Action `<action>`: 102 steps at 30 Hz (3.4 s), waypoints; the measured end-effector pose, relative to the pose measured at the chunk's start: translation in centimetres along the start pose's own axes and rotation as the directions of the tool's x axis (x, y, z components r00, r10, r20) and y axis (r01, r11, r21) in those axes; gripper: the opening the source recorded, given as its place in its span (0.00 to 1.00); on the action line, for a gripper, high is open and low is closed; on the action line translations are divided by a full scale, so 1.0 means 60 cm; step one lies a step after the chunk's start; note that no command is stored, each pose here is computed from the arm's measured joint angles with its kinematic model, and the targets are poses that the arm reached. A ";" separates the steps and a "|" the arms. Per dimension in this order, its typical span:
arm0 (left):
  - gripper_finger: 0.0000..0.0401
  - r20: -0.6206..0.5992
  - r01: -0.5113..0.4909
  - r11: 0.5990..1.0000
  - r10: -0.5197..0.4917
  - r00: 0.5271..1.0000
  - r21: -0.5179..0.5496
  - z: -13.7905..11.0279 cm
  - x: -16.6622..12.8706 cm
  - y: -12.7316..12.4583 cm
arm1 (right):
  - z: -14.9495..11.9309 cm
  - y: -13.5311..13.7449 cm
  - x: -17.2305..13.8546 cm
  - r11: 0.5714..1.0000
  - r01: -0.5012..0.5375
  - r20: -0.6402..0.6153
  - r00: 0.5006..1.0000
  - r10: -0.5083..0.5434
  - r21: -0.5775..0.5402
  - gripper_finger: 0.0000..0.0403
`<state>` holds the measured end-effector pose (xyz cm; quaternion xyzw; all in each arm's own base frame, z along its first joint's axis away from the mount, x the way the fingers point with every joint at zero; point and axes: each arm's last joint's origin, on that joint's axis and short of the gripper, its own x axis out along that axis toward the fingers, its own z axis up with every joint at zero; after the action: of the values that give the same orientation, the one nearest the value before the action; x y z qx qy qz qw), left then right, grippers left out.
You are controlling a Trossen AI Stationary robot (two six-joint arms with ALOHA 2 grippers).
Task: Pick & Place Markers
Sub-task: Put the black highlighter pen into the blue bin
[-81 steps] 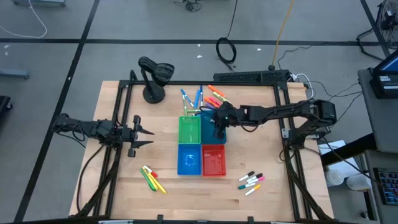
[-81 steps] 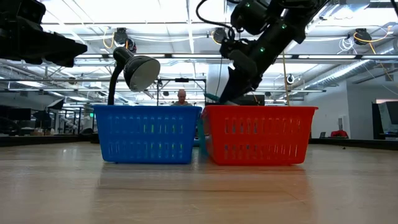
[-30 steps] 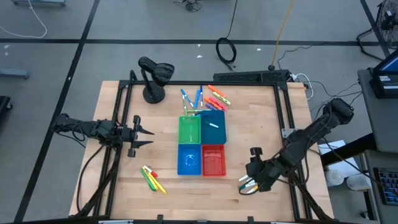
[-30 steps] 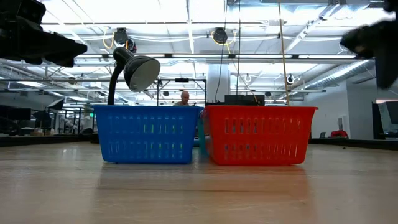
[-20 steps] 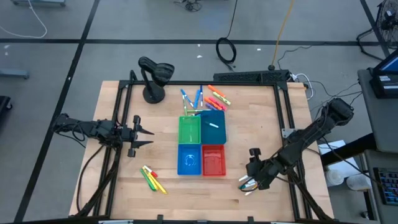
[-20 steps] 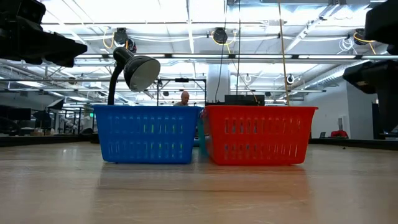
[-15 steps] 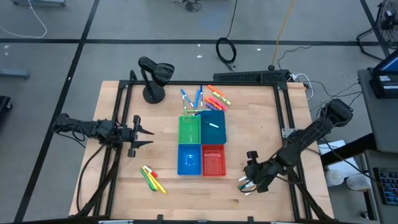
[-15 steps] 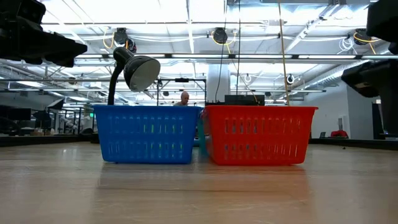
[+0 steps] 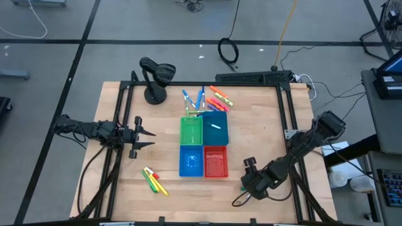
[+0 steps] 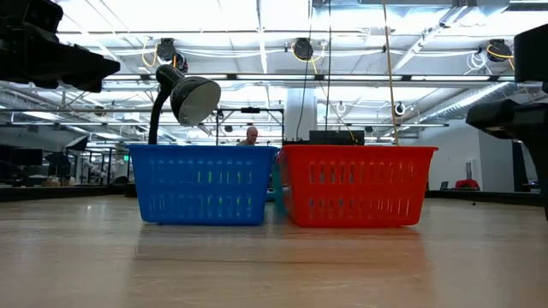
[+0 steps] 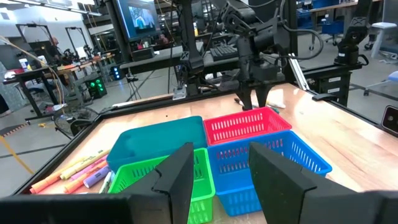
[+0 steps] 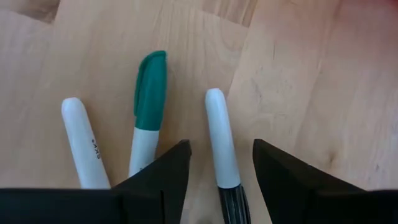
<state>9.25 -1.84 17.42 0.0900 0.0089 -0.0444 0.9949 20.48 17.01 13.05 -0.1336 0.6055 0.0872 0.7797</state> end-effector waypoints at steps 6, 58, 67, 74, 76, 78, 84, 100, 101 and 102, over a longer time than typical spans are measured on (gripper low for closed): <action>0.40 0.000 0.000 1.000 0.000 1.000 0.000 0.000 0.000 0.000 | -0.002 -0.006 -0.002 1.000 -0.019 -0.024 1.000 0.019 0.012 0.39; 0.40 0.000 0.000 1.000 0.000 1.000 0.000 0.000 0.000 0.000 | 0.060 -0.082 -0.097 0.995 -0.096 0.459 0.885 0.074 0.026 0.06; 0.40 0.000 0.000 1.000 0.000 1.000 0.000 0.000 0.000 0.000 | 0.088 -0.171 -0.098 0.998 0.041 0.567 0.822 -0.057 0.040 0.07; 0.40 0.000 0.000 1.000 0.000 1.000 0.000 0.000 0.000 0.000 | 0.097 -0.270 -0.106 0.984 0.079 0.656 0.736 -0.166 0.160 0.07; 0.40 0.000 0.000 1.000 0.000 1.000 0.000 0.000 0.000 0.000 | 0.094 -0.295 -0.107 0.975 0.089 0.660 0.723 -0.205 0.205 0.07; 0.40 0.000 0.000 1.000 0.000 1.000 0.000 0.000 0.000 0.000 | 0.091 -0.318 -0.106 0.963 0.102 0.655 0.715 -0.246 0.251 0.07; 0.40 0.001 0.000 1.000 0.000 1.000 0.000 0.000 0.000 0.000 | 0.078 -0.371 -0.090 0.927 0.125 0.610 0.721 -0.329 0.352 0.08; 0.40 0.001 0.000 1.000 0.000 1.000 0.000 0.000 0.000 0.000 | 0.069 -0.393 -0.068 0.901 0.103 0.558 0.753 -0.348 0.422 0.08; 0.40 0.001 0.000 1.000 0.000 1.000 0.000 0.000 0.000 0.000 | 0.069 -0.393 -0.068 0.901 0.103 0.558 0.753 -0.348 0.422 0.07; 0.40 0.001 0.000 1.000 0.000 1.000 0.000 0.000 0.000 0.000 | 0.069 -0.393 -0.068 0.901 0.103 0.558 0.754 -0.347 0.422 0.07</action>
<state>9.25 -1.85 17.43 0.0900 0.0085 -0.0445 0.9949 30.30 -3.96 20.39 -0.0233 0.2992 -0.0843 0.9502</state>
